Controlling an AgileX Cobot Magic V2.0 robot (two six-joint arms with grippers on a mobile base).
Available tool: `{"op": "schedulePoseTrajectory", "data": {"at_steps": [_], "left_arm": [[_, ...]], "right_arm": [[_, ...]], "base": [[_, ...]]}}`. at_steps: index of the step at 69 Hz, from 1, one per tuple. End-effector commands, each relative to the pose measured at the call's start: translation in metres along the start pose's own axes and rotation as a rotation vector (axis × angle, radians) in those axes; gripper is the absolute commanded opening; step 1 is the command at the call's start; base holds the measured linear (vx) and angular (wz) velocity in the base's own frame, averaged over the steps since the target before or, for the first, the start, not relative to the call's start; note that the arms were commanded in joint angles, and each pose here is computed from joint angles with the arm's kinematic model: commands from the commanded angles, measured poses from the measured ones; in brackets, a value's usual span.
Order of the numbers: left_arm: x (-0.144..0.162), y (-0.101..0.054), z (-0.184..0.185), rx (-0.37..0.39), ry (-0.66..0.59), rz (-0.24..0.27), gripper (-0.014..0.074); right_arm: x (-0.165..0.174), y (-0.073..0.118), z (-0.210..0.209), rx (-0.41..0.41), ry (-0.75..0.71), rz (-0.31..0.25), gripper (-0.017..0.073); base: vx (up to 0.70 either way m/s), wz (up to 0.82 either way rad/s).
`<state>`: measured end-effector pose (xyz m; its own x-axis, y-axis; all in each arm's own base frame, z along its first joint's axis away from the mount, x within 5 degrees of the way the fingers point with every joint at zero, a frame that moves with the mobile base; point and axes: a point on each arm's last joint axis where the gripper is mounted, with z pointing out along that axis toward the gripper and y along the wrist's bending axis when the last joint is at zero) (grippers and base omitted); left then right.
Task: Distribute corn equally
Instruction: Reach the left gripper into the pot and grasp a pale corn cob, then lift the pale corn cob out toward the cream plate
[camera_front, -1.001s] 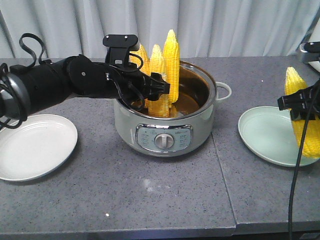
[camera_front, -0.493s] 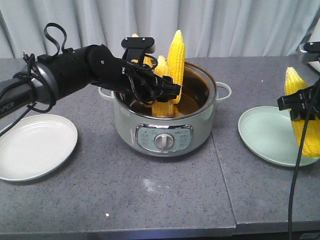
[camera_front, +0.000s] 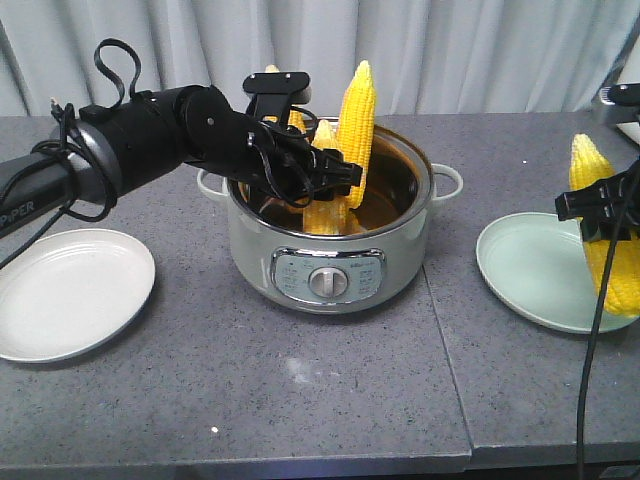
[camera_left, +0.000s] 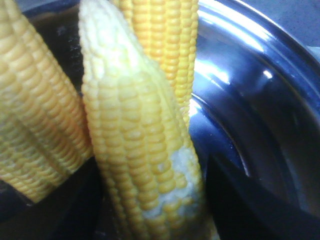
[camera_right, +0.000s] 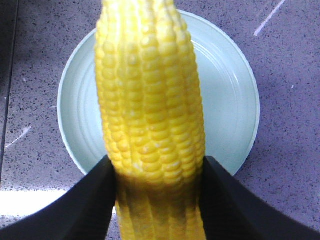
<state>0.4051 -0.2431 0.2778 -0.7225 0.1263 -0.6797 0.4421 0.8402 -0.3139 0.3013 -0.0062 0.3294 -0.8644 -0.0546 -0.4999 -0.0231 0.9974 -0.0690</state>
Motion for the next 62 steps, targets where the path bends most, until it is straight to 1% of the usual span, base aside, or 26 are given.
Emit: {"op": "schedulePoseTrajectory", "data": {"at_steps": [1,17,27,36,43,56,62], "left_arm": [[-0.018,-0.008,-0.027,0.017,-0.08,-0.008,0.0372],[-0.016,-0.008,-0.026,0.016,-0.049,-0.002,0.0237],[-0.015,-0.008,-0.026,0.017,-0.042,-0.001,0.0184],[-0.018,-0.01,-0.034,0.02,-0.062,0.012,0.017],[-0.024,-0.013,-0.047,0.024,-0.1,0.043,0.017],[-0.039,-0.026,-0.091,0.041,-0.205,0.065,0.0172],[-0.044,-0.031,-0.112,0.032,-0.246,0.096,0.0172]], "right_arm": [[-0.008,-0.004,-0.02,0.014,-0.105,-0.007,0.026],[-0.008,-0.004,-0.02,0.014,-0.105,-0.007,0.026],[-0.008,-0.004,-0.02,0.014,-0.105,-0.007,0.026],[-0.008,-0.004,-0.02,0.014,-0.105,-0.007,0.026],[-0.008,-0.004,-0.02,0.014,-0.105,-0.007,0.026],[-0.008,-0.004,-0.02,0.014,-0.105,-0.007,0.026],[-0.008,-0.004,-0.02,0.014,-0.105,-0.007,0.026]], "base": [[0.0,0.0],[0.0,0.0],[0.0,0.0],[0.0,0.0],[0.0,0.0],[0.0,0.0],[0.0,0.0]]}}
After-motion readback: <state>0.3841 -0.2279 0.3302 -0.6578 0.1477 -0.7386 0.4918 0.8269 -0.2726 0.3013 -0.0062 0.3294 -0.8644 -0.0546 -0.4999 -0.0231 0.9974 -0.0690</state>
